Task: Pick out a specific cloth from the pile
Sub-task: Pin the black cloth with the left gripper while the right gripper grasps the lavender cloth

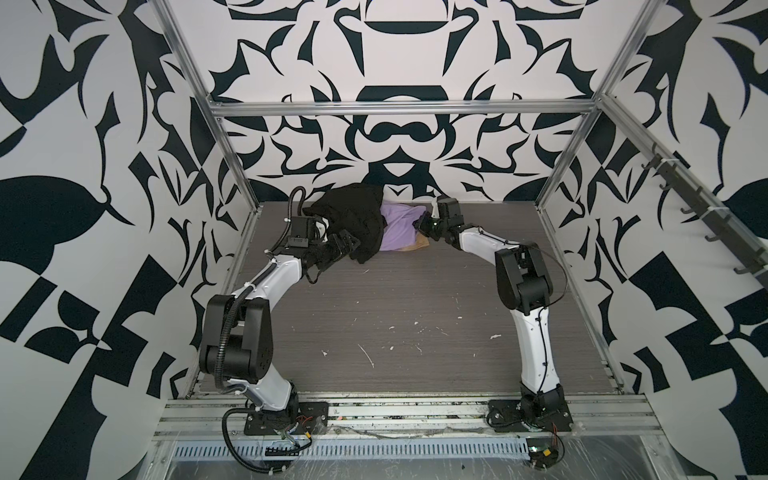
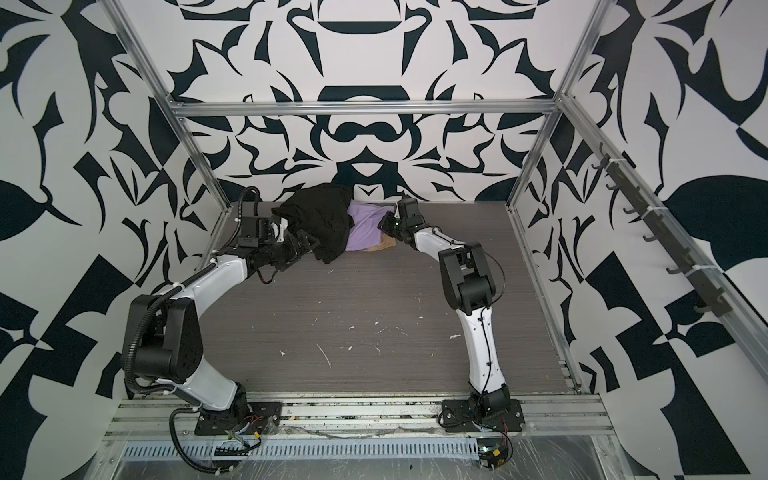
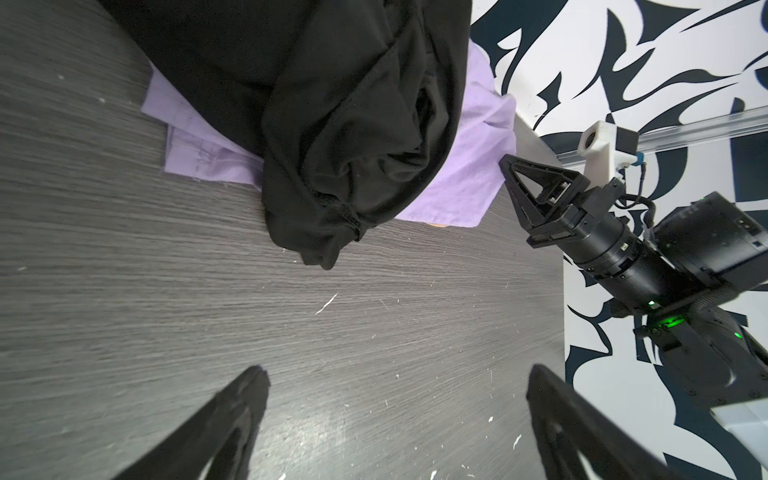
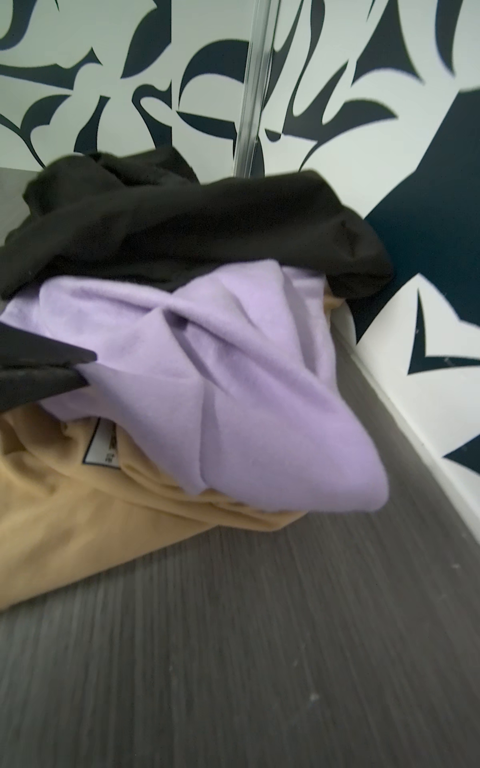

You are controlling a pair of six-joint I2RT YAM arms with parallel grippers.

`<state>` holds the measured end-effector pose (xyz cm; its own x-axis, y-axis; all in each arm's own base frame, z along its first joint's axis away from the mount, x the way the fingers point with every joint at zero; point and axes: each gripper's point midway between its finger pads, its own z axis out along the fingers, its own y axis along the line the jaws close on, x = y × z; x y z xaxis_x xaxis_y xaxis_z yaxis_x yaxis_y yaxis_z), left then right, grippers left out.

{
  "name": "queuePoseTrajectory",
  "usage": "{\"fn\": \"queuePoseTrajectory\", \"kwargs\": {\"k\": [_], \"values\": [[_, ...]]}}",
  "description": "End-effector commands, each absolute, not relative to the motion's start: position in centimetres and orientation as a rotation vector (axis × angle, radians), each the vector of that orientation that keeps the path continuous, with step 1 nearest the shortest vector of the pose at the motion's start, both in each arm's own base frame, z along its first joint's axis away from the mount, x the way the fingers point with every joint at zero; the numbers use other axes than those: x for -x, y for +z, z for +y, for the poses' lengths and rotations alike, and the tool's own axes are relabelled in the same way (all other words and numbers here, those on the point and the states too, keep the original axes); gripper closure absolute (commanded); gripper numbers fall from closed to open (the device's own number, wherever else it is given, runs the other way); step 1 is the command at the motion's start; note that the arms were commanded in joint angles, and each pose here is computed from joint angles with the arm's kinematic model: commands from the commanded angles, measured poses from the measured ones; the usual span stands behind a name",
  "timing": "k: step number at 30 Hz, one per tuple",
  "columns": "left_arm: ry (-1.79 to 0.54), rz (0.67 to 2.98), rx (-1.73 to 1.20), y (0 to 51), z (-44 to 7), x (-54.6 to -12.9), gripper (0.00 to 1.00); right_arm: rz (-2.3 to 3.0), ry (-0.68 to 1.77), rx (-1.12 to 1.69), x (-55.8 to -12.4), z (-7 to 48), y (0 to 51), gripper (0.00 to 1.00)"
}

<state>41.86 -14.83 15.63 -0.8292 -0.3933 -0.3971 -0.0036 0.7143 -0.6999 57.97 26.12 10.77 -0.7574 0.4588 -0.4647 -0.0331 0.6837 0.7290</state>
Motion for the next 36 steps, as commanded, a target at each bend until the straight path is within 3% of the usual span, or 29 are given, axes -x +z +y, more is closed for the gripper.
{"fn": "queuePoseTrajectory", "kwargs": {"k": [1, 36], "values": [[-0.96, 2.384, 0.302, 16.1, -14.6, -41.1, 0.0, 2.136, 1.031, -0.247, -57.7, 27.0, 17.0, 1.0], [-0.907, 2.388, 0.292, 16.2, -13.8, -40.1, 0.0, 2.087, 1.058, -0.13, -56.1, 29.3, 22.4, 1.0]]}}
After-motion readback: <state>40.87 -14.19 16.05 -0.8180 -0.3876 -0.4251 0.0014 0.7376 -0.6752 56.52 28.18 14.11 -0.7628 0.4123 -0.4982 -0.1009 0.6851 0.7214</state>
